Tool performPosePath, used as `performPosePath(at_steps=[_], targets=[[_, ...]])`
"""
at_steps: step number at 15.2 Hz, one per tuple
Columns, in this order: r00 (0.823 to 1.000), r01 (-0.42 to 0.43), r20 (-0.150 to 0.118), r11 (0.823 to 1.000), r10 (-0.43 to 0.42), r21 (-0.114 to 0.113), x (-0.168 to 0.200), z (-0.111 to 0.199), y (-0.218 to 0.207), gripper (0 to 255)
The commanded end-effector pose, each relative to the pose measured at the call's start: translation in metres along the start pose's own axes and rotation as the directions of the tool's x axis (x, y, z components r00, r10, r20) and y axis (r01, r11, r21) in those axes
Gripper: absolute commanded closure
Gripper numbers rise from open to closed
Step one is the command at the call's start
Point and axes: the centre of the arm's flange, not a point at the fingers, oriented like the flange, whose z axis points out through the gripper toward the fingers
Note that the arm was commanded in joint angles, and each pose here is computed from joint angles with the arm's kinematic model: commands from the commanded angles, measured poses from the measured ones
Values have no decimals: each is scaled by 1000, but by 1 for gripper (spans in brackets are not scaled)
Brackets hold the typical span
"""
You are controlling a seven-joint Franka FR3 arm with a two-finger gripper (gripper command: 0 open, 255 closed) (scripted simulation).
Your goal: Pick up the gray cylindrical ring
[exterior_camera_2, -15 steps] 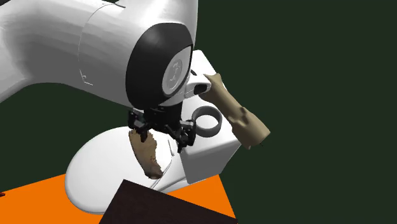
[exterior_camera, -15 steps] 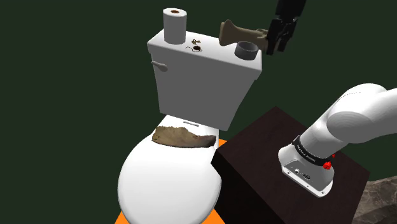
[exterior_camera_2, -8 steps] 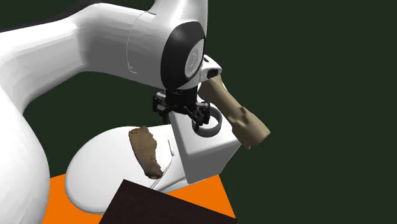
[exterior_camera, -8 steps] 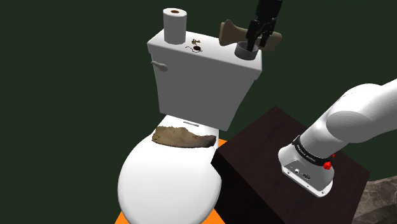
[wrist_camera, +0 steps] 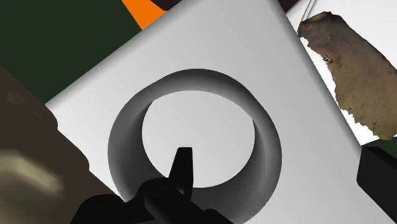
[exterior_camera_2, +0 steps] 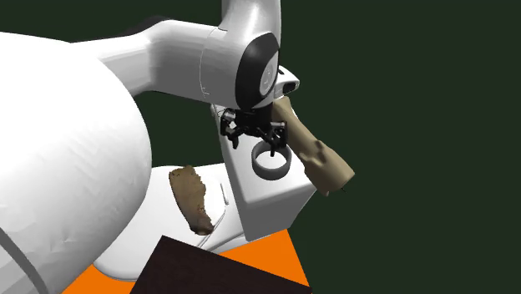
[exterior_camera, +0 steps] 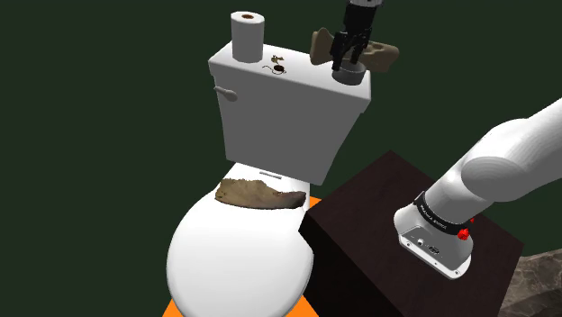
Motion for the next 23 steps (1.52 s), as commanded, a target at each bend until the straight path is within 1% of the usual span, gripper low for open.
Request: performPosePath(at_steps=[1, 4, 6, 7, 16, 23], targets=[[1000, 0, -2, 1000, 0, -1, 1, 10, -1, 0], [1000, 0, -2, 1000, 0, -1, 2, 29, -1, 0], [1000, 0, -2, 1000, 0, -1, 2, 29, -1, 0], [1000, 0, -2, 1000, 0, -1, 2, 28, -1, 255], [1000, 0, -2, 1000, 0, -1, 2, 29, -1, 255], [1000, 0, -2, 1000, 0, -1, 0, -8, -1, 255]])
